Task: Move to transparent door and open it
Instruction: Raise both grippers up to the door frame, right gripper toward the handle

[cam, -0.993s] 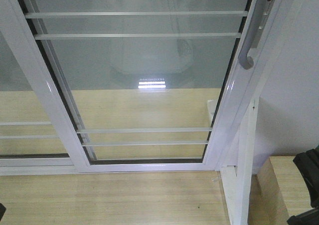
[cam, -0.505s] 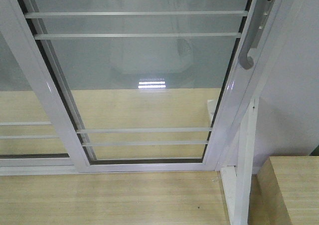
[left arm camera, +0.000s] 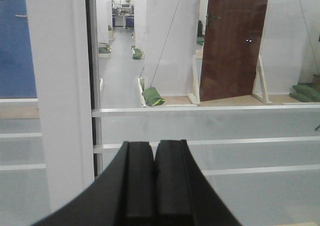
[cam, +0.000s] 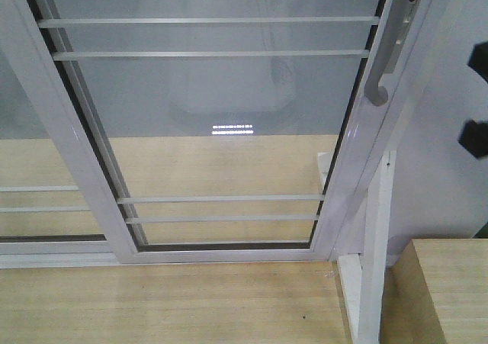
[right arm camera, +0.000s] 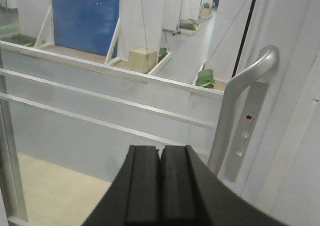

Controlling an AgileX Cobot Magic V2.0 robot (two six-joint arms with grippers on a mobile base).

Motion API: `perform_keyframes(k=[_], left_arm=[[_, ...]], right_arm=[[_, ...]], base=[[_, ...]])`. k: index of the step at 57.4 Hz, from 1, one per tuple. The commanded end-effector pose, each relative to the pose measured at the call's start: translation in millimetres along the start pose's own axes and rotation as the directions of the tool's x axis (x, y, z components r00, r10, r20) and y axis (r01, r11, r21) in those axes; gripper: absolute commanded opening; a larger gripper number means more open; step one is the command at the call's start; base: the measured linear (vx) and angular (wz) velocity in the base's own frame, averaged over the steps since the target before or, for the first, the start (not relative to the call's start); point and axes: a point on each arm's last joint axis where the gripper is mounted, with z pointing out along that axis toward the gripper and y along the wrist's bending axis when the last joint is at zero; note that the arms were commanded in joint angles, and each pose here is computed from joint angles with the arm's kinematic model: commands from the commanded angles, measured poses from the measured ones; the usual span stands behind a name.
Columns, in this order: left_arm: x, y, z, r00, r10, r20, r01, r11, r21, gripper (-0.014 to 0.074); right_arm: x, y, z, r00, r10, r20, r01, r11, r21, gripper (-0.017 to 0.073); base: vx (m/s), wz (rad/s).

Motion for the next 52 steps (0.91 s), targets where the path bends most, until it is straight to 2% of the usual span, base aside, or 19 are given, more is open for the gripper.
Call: perform_keyframes(k=[1, 9, 20, 33, 48, 52], left_arm=[[-22.5, -0.1, 28.2, 0.992, -0.015, 0.123, 0.016, 1.0, -0.003, -0.0004], [-14.9, 0.5, 60.0, 0.994, -0.015, 0.111, 0.016, 1.0, -0.007, -0.0004], [-12.0, 0.8, 66.1, 0.993, -0.017, 0.121, 0.018, 1.0, -0.008, -0.0004], [-12.5, -1.5, 65.7, 0.992, -0.018, 0.124, 0.018, 1.0, 0.001, -0.0004], [-13.3, -1.5, 65.6, 0.991, -0.018, 0.133, 0.018, 1.0, 0.001, -0.0004], [-13.3, -1.3, 65.6, 0.991, -0.018, 0.132, 0.018, 1.0, 0.0, -0.0004]], right_arm=[[-30.5, -4.0, 27.1, 0.993, -0.013, 0.114, 0.011, 1.0, 0.019, -0.0004], [-39.2, -5.2, 73.5, 0.994, -0.013, 0.106, 0.011, 1.0, 0.018, -0.0004], [-38.8, -5.3, 108.6, 0.996, -0.026, 0.082, 0.025, 1.0, 0.016, -0.0004], [-42.2, -5.8, 113.3, 0.988, -0.02, 0.154, 0.016, 1.0, 0.026, -0.0004], [-40.7, -6.0, 113.5, 0.99, -0.02, 0.143, 0.017, 1.0, 0.025, -0.0004], [-40.0, -12.8, 113.4, 0.99, -0.016, 0.14, 0.009, 0.999, 0.049, -0.0004]], base=[[0.0, 0.0], [0.0, 0.0], [0.0, 0.0], [0.0, 0.0], [0.0, 0.0], [0.0, 0.0]])
